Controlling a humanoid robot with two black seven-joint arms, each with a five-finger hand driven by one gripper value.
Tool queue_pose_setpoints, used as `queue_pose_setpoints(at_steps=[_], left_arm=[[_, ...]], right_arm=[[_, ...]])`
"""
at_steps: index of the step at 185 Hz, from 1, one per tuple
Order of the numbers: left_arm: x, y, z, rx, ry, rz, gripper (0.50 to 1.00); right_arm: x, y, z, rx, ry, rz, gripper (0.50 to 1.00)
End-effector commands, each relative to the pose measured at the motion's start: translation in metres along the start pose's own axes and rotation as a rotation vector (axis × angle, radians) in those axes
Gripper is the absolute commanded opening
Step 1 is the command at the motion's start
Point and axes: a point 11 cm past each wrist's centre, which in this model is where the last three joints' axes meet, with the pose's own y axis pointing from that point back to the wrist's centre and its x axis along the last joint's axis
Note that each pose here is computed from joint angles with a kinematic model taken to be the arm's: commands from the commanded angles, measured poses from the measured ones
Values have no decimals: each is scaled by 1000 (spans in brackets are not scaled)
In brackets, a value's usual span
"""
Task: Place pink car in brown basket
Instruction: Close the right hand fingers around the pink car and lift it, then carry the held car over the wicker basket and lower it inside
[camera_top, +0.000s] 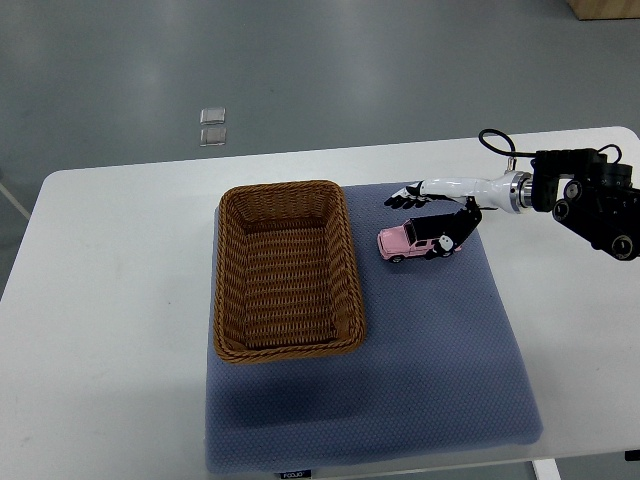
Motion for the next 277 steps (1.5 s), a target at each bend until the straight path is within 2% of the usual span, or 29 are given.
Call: queue_pose_setpoints(at_steps=[1, 55, 71, 82, 99, 107, 117, 128, 130, 136, 184, 224, 277], left_arm=[[0, 0, 0, 0, 0, 1, 1000], [0, 0, 0, 0, 0, -1, 1000], [0, 0, 0, 0, 0, 1, 1000], [0, 0, 0, 0, 0, -1, 1000], [0, 0, 0, 0, 0, -1, 1000], [0, 0, 0, 0, 0, 1, 1000], [0, 0, 0, 0, 0, -1, 1000], [0, 0, 0, 0, 0, -1, 1000], [0, 0, 0, 0, 0, 1, 1000], [0, 0, 0, 0, 0, -1, 1000], [0, 0, 0, 0, 0, -1, 1000], [0, 0, 0, 0, 0, -1, 1000], [0, 0, 0, 0, 0, -1, 1000]], right_arm=[[-7, -3, 5, -24, 41, 4, 915], [-2, -4, 11, -46, 61, 65, 909], [-2, -5, 12, -54, 61, 70, 885], [-4, -7, 12, -53, 60, 67, 832], [-4, -7, 12, -54, 60, 64, 789], [-5, -7, 12, -53, 58, 61, 750], [-8, -7, 13, -56, 62, 48, 650], [-9, -7, 13, -56, 64, 42, 584], [-9, -7, 13, -53, 64, 40, 552], [-8, -7, 13, -51, 63, 41, 501], [-2, -5, 9, -31, 57, 57, 500], [23, 1, -2, 2, 74, 102, 500], [52, -4, -51, 167, 114, 97, 500]])
